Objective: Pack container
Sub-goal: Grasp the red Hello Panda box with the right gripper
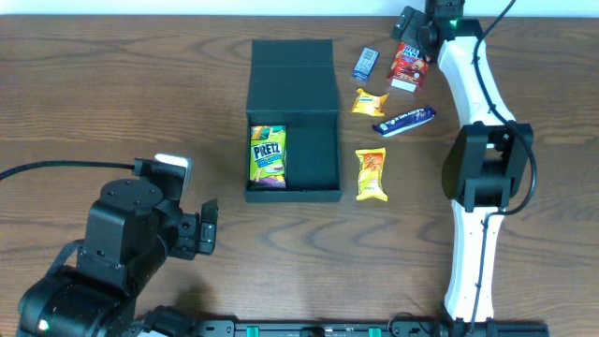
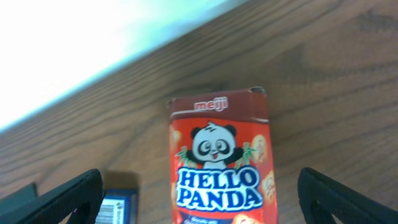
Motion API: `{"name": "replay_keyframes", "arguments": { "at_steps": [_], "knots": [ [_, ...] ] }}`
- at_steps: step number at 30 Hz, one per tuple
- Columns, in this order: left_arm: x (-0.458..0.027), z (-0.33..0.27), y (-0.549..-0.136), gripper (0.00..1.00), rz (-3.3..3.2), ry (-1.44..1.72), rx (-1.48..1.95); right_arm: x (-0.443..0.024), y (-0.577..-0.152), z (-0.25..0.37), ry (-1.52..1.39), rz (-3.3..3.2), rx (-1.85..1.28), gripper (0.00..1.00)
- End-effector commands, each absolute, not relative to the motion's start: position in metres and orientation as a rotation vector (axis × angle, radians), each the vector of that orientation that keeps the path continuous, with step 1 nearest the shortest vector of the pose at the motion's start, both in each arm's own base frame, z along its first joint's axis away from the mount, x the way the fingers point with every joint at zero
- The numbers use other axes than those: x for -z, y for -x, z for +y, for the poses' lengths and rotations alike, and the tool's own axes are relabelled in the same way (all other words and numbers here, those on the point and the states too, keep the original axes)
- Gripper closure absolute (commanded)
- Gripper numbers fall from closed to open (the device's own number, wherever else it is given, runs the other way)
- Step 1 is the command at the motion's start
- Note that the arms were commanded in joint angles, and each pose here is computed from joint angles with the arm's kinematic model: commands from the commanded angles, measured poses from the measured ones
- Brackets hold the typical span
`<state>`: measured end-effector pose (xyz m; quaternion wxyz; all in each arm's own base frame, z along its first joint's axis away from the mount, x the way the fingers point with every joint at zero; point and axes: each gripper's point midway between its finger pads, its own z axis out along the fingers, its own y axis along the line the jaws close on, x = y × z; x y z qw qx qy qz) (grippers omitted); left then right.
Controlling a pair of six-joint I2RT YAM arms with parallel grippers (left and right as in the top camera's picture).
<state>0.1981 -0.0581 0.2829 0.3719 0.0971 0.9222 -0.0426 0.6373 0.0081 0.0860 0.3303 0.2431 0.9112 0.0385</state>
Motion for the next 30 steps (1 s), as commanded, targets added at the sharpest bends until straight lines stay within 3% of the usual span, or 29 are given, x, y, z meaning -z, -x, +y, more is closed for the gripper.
{"name": "replay_keyframes", "arguments": {
  "at_steps": [1,30],
  "knots": [
    [-0.281,-0.056,-0.198,0.05,2.370,-0.239,0.098,-0.089,-0.641,-0.002,-0.677,2.358,-0.088,0.01],
    [-0.281,-0.056,-0.198,0.05,2.370,-0.239,0.097,-0.014,-0.611,0.004,-0.678,2.567,0.008,0.01]
  ]
}}
